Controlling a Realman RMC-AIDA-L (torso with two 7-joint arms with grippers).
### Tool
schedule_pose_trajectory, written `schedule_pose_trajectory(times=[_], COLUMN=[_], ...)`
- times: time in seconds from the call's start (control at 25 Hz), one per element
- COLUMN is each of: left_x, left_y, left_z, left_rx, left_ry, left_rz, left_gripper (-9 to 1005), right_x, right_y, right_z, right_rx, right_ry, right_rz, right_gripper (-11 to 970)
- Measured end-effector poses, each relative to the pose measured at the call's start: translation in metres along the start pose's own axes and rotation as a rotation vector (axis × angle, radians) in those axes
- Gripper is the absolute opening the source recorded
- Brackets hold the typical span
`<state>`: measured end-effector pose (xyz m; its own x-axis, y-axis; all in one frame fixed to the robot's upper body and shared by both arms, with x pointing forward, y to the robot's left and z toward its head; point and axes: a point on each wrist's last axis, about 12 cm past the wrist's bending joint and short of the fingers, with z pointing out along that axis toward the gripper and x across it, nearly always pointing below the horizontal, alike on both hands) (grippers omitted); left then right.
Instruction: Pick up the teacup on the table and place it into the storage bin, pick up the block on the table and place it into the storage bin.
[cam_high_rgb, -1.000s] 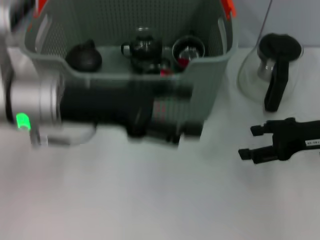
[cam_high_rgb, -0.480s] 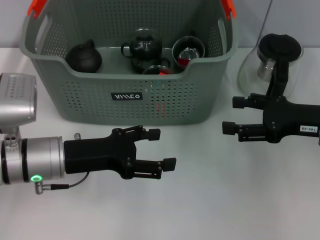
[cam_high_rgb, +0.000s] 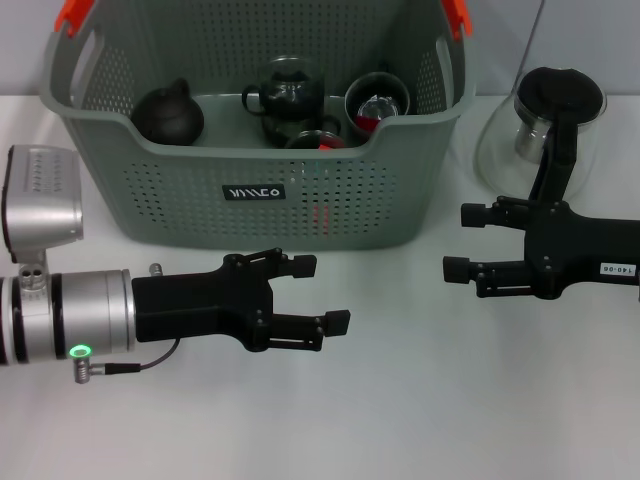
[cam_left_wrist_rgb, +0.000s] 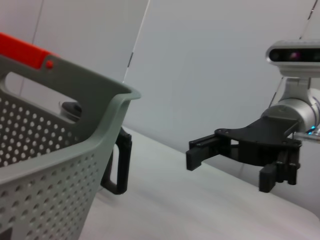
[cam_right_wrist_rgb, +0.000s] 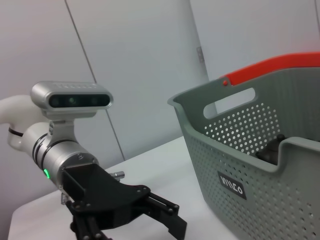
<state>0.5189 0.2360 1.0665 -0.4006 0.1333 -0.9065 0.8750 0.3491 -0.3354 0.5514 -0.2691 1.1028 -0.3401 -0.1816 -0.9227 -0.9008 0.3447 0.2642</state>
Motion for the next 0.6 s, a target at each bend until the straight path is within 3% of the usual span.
schedule_pose_trajectory(times=[0.6], left_x=[0.0012], left_y=[0.0031], left_z=[-0.0002], left_rx=[-0.026], left_ry=[0.002], left_rz=[-0.004], left_gripper=[952], right_x=[0.0027], right_y=[-0.0009], right_z=[0.0015], right_rx=[0.007], right_ry=[0.025], right_rz=[-0.003], right_gripper=[946])
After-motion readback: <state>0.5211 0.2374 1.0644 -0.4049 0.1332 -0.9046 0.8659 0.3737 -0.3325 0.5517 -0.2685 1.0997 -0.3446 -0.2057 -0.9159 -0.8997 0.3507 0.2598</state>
